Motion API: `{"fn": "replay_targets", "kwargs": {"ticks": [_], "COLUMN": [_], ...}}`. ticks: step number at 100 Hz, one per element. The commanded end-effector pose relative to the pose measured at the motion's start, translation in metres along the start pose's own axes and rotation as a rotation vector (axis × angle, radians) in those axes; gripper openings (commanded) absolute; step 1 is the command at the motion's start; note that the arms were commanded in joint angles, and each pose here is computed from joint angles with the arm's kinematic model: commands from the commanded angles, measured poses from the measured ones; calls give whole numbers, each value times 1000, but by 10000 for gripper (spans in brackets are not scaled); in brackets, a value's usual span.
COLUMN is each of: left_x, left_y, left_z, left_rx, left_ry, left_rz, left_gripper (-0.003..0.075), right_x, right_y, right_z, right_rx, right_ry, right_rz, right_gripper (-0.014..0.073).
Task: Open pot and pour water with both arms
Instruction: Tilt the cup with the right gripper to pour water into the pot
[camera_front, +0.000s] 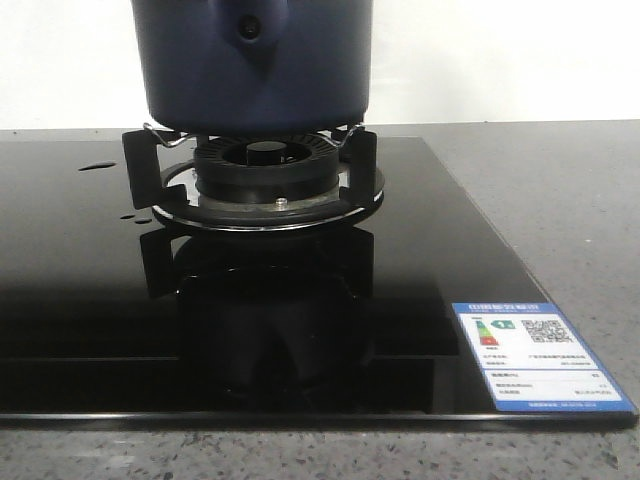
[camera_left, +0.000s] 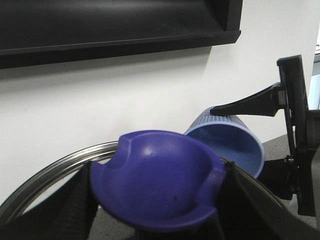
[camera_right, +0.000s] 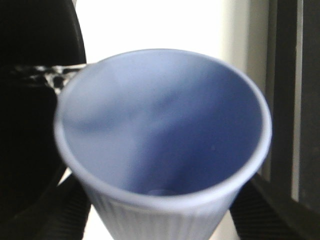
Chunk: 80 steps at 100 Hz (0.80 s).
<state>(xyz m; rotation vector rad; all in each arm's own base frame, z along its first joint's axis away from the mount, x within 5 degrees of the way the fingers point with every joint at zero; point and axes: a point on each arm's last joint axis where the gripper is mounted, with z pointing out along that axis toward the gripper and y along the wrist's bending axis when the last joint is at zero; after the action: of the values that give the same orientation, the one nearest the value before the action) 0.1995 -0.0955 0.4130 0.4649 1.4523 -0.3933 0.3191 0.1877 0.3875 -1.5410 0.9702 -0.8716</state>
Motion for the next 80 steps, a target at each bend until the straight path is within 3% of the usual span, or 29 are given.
{"fn": "replay_targets", "kwargs": {"ticks": [1,80], "left_x": [-20,-20], "left_y": [-5,-5], "left_z": [-7,-7], "left_rx": [39,39], "left_ry": [-81,-81], "left_rz": [-55,-55], "left_gripper": [306,306], "right_x": [0,10], "right_y": [-30,-37], "right_z": [-17,-18], "right_rx": [112,163], "right_ry": [-21,140], "right_rz": [-89,-538], "right_gripper": [266,266]}}
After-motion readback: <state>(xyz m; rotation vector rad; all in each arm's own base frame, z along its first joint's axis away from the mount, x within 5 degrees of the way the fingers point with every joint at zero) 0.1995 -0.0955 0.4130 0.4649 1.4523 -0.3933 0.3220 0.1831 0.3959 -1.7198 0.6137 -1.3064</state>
